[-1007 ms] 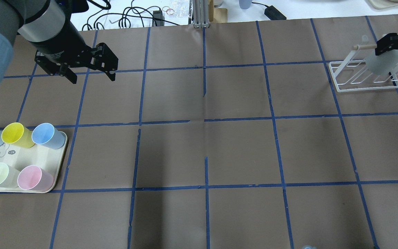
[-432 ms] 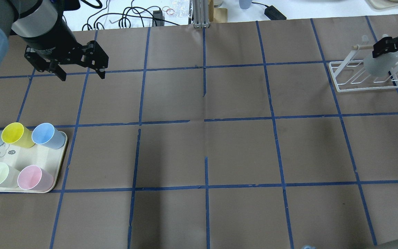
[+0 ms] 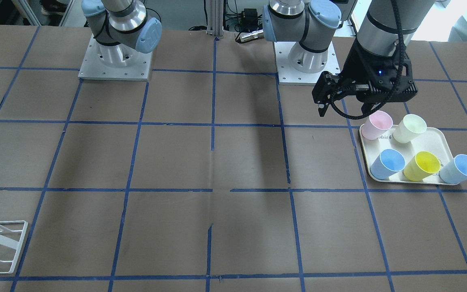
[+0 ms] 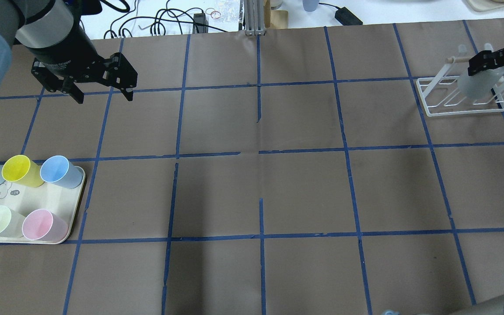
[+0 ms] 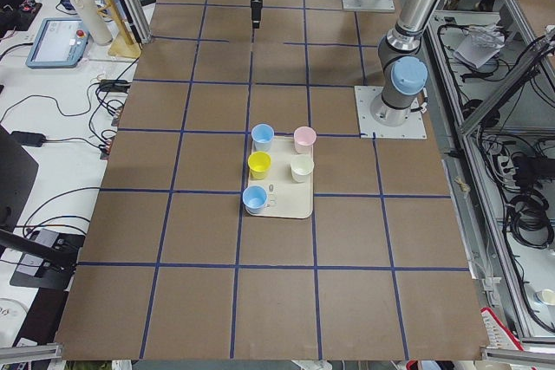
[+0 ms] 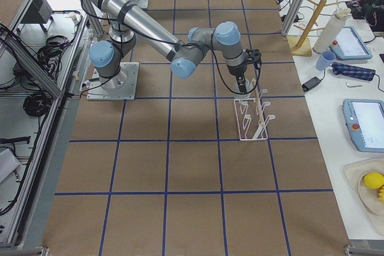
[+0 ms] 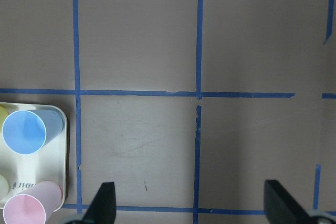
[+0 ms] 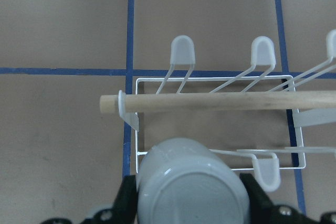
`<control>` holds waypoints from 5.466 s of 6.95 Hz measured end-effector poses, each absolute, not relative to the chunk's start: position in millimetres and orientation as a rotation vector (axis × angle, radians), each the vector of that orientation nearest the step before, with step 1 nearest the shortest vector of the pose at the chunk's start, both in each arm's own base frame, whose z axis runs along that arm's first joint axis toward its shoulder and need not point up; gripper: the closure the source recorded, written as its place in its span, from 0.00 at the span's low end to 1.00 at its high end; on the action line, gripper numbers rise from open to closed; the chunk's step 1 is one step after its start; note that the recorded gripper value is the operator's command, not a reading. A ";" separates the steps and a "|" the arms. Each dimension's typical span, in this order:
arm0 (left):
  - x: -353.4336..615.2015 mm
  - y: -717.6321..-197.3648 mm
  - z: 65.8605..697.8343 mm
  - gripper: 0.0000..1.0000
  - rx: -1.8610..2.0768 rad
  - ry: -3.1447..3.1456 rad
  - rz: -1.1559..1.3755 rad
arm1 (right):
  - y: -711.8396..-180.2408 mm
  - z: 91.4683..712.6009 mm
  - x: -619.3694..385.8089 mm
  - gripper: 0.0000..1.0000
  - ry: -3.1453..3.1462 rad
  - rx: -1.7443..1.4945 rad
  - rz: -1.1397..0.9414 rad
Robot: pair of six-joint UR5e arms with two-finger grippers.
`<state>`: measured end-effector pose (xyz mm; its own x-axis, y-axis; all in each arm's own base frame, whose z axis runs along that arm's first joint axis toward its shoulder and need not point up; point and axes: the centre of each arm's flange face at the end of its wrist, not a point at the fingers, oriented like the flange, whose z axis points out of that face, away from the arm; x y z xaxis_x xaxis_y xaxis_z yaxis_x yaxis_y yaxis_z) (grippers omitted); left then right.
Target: Transfer IKEA cup to right arm and place on rack
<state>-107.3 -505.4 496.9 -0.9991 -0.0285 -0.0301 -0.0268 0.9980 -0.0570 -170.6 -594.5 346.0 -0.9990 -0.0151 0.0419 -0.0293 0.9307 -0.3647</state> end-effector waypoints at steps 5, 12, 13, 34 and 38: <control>-108.5 -502.7 494.5 0.00 -0.048 3.109 -0.074 | -601.7 306.1 -178.6 0.91 -3.063 0.011 0.458; -121.4 -497.7 495.3 0.00 -0.057 3.131 -0.030 | -603.5 305.6 -175.4 0.00 -3.067 0.027 0.462; -121.5 -497.6 495.1 0.00 -0.055 3.130 -0.029 | -600.1 315.7 -173.3 0.00 -3.061 0.026 0.465; -118.7 -497.3 494.7 0.00 -0.045 3.131 -0.031 | -418.5 481.9 122.3 0.00 -3.147 -0.169 0.069; -118.7 -494.9 492.5 0.00 -0.045 3.131 -0.026 | -419.0 483.0 121.7 0.00 -3.136 -0.160 0.064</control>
